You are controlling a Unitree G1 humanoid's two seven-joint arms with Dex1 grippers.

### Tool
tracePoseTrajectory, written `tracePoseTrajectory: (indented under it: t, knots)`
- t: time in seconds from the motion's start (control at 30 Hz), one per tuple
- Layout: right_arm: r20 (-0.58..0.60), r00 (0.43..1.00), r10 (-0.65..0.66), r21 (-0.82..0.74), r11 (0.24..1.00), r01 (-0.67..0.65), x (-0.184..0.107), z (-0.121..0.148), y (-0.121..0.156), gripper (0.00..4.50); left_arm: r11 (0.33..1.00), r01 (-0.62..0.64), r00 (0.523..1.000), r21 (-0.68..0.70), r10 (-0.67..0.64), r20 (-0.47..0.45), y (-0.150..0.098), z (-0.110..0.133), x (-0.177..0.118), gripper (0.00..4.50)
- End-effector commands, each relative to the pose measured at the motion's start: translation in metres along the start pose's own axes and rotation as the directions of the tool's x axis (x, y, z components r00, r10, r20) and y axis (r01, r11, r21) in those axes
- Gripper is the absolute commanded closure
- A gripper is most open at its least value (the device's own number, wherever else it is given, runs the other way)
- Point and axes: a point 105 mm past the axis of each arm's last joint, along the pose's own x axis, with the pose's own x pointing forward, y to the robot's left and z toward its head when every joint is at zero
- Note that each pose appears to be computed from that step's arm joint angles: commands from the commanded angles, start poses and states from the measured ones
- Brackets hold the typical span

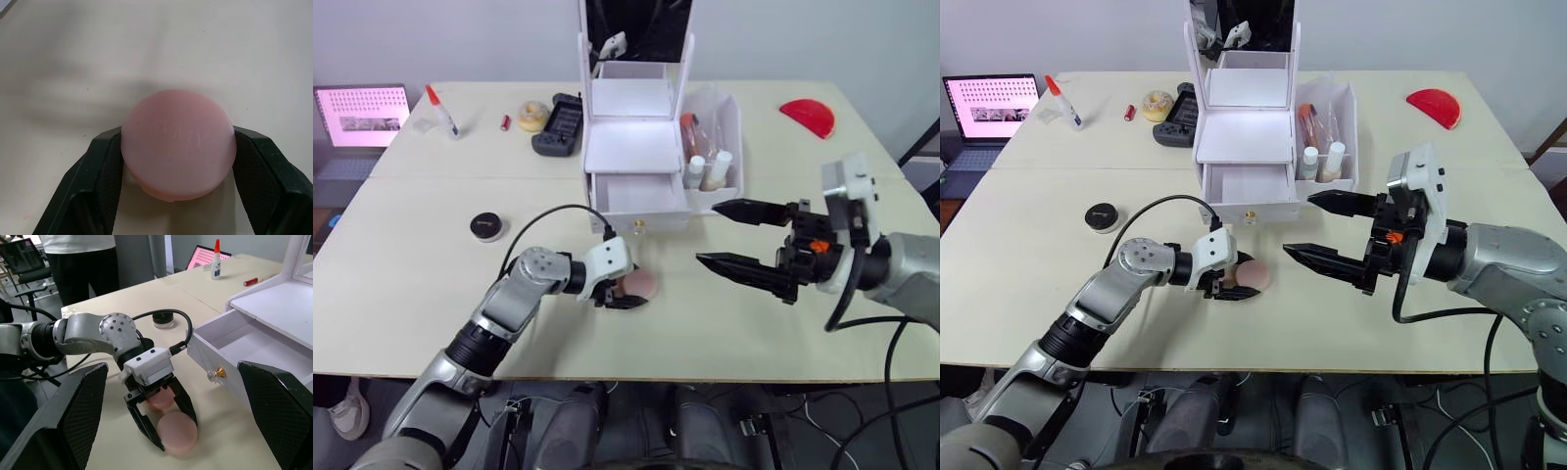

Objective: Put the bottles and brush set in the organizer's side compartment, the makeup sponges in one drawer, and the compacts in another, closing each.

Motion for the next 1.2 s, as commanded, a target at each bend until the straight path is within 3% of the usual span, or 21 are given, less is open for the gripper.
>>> tracePoseTrajectory:
  t: [0.03,0.47,0.53,0.67,0.77,0.9,1.2]
  knots:
    - [0.02,1.0,0.012,-0.049,0.999,-0.011,0.0,0.01,0.004,0.0,1.0,0.008,0.999,0.018,-0.008,0.034,-0.002,0.009,-0.011,1.85]
    - [0.015,1.0,0.003,-0.044,0.999,-0.003,-0.001,0.006,-0.004,0.0,0.996,0.081,0.976,0.023,-0.084,0.201,-0.009,0.076,-0.099,1.85]
    - [0.017,1.0,0.007,-0.045,0.999,-0.006,0.0,0.006,-0.005,0.0,0.998,0.068,0.972,0.015,-0.069,0.225,0.0,0.088,-0.117,1.85]
    - [0.017,1.0,0.012,-0.052,0.999,-0.011,0.001,0.007,-0.007,0.0,0.994,-0.106,0.962,-0.015,0.106,0.253,0.047,0.104,-0.137,1.85]
    - [0.009,1.0,0.016,-0.063,0.998,-0.015,0.001,0.008,-0.01,0.0,0.984,-0.175,0.952,-0.014,0.173,0.253,0.076,0.109,-0.139,1.85]
    - [0.01,1.0,0.008,-0.079,0.997,-0.007,0.0,0.01,-0.016,0.0,0.986,-0.168,0.953,-0.018,0.167,0.253,0.098,0.107,-0.128,1.85]
    - [0.039,0.998,-0.047,-0.108,0.993,0.051,0.001,0.015,-0.024,0.0,0.996,-0.091,0.972,0.018,0.085,0.219,0.11,0.094,-0.097,1.85]
